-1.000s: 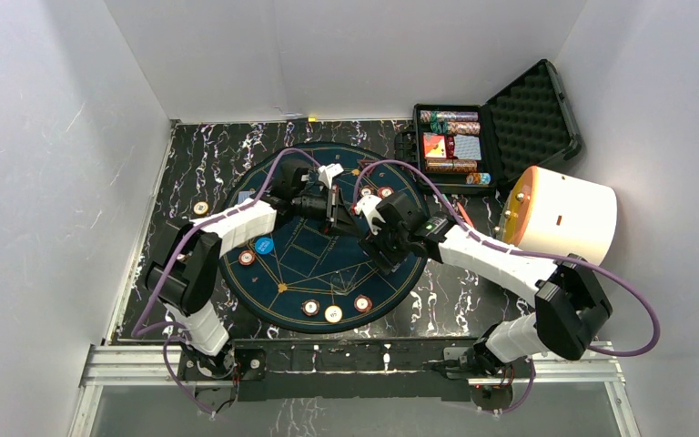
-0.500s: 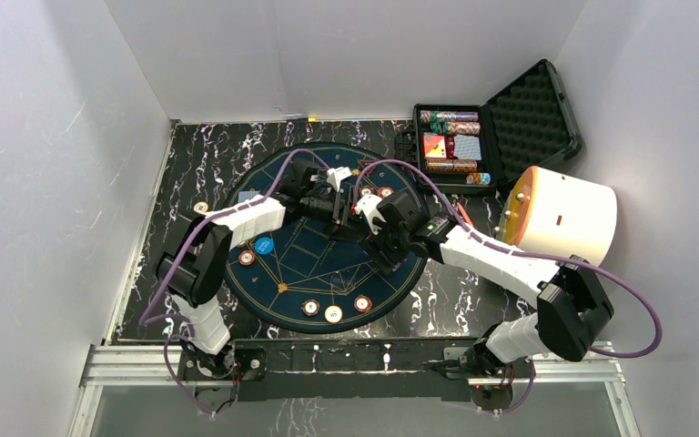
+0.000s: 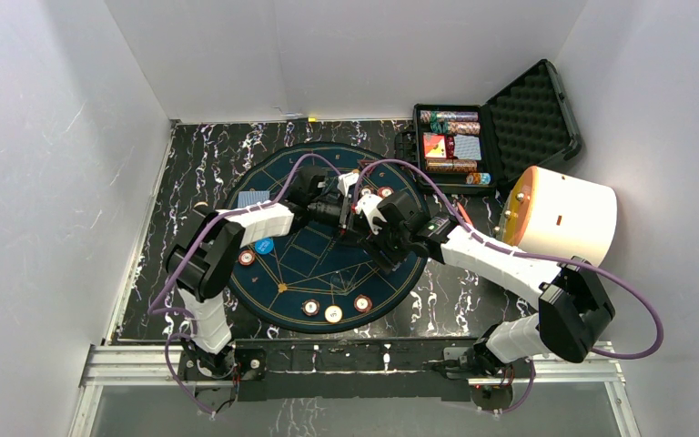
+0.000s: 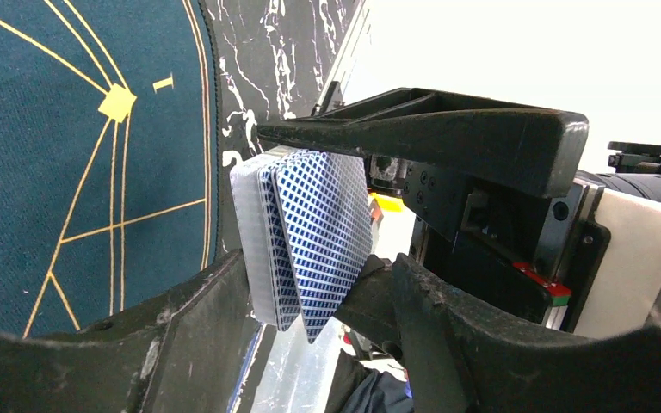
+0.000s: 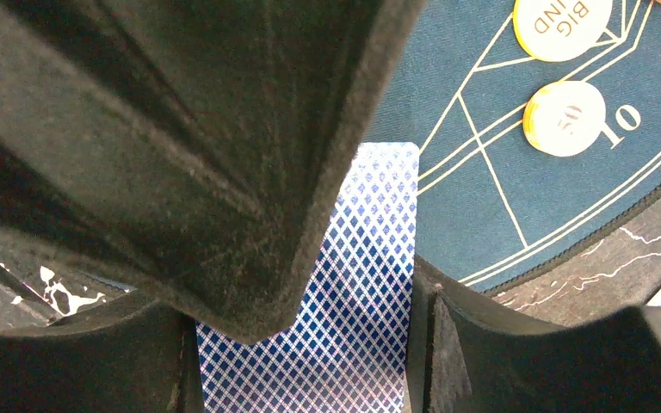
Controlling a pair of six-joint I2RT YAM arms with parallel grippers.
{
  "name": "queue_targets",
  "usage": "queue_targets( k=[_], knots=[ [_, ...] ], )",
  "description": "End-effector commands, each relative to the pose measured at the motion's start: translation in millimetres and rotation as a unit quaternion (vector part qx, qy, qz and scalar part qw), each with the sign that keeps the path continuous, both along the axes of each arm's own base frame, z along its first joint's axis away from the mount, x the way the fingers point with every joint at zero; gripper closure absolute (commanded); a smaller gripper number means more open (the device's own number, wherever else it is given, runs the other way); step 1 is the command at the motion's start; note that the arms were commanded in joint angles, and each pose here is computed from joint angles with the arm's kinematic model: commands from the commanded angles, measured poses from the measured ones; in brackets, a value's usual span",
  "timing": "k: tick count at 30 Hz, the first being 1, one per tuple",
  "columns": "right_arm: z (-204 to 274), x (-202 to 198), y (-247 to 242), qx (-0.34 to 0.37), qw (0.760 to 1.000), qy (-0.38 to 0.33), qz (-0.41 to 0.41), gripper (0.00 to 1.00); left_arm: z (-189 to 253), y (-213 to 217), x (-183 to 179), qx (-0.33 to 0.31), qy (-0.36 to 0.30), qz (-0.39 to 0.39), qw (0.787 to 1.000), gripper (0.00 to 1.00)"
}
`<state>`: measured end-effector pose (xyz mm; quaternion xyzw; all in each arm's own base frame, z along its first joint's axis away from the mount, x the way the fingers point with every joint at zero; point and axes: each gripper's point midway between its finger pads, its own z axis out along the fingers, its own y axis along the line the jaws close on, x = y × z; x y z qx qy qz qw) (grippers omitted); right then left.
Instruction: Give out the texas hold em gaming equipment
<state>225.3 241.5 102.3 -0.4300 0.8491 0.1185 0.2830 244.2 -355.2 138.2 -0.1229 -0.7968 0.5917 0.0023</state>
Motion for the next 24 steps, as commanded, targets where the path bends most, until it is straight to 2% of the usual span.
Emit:
queue_targets(
  k=[1,10,21,23,24],
  knots=[
    [30.0,11.8,15.2,0.042,0.998,-0.042,0.010,0.76,8.9,-3.7,-8.5,-0.035,0.016,-0.020,0.999,0.43],
    [31.2,13.1,16.3,0.043,0.998,-0.045,0.011,0.76,0.0,-8.9,-16.5,-0.031,0.027,-0.024,0.999,0.48],
    [31.8,14.0,16.7,0.043,0.998,-0.047,0.011,0.76,1.0,-13.8,-19.6,-0.045,0.046,-0.018,0.998,0.69],
    [32.2,14.0,17.2,0.044,0.998,-0.047,0.012,0.76,-1.3,-13.4,-20.0,-0.043,0.050,-0.015,0.998,0.76],
    [32.5,14.1,17.2,0.044,0.998,-0.047,0.012,0.76,-2.1,-13.6,-19.7,-0.042,0.053,-0.013,0.998,0.83]
  ],
)
